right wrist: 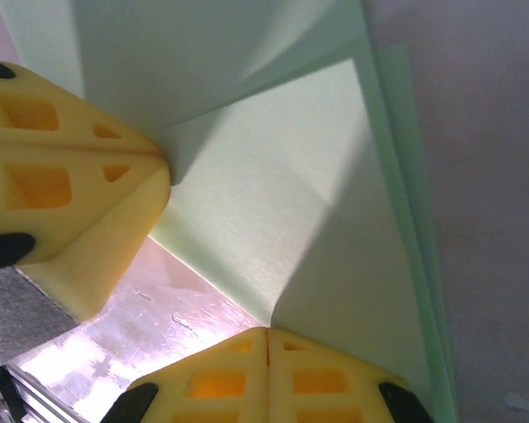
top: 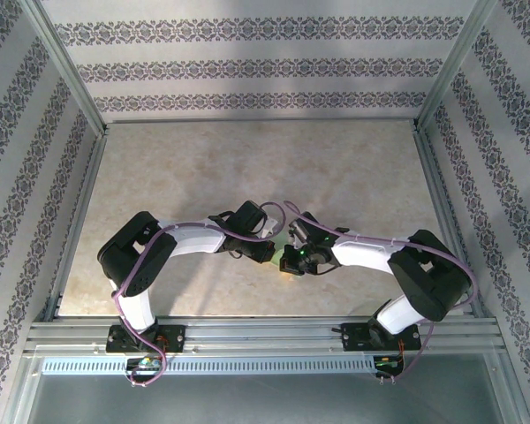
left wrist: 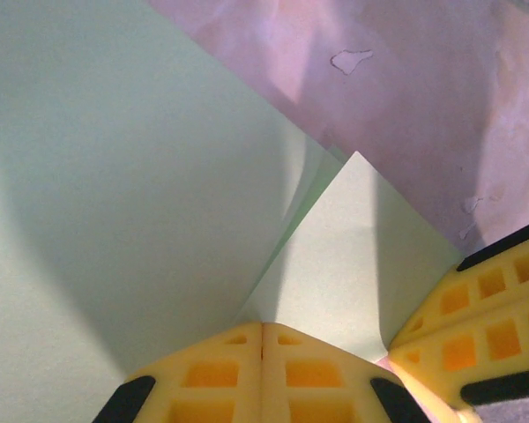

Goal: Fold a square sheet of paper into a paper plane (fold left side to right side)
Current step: Third fold the triangle at the center of the table.

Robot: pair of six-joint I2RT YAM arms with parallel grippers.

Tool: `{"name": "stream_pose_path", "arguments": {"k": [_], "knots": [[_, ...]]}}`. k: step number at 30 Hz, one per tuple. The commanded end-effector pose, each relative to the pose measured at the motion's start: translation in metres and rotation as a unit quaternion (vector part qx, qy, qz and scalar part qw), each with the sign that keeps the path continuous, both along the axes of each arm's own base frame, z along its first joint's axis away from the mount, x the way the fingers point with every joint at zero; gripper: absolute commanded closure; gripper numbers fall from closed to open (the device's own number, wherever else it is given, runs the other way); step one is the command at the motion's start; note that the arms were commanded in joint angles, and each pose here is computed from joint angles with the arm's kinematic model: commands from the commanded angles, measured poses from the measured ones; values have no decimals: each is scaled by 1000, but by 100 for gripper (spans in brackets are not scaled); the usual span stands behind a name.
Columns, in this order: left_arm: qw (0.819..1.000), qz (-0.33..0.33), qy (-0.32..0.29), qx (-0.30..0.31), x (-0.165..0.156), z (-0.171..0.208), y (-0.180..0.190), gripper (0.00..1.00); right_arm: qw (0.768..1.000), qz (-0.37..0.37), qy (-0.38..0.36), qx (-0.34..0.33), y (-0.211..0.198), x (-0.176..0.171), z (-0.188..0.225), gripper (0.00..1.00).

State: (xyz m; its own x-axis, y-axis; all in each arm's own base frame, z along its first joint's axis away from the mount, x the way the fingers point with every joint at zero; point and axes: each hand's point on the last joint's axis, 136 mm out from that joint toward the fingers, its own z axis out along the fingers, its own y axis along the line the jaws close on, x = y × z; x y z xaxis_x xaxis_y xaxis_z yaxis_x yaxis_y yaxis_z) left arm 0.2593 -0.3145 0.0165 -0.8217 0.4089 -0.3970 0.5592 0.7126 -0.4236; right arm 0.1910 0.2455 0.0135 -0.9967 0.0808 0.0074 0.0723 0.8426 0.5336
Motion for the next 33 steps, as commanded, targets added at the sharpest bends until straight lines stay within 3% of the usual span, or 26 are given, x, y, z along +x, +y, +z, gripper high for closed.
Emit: {"name": "stream_pose_path", "arguments": {"k": [1, 23, 30, 33], "knots": [[989, 15, 27, 145, -19, -56, 56, 100, 998, -18, 33, -58, -32, -18, -17, 100], [988, 9, 15, 150, -14, -54, 56, 100, 995, -45, 52, -78, -79, -33, -15, 100], [990, 9, 0, 137, -8, -41, 51, 100, 998, -32, 8, -60, -82, -16, 14, 100], [991, 7, -11, 130, -4, -33, 48, 100, 999, -21, -32, -35, -80, -2, 32, 87]]}}
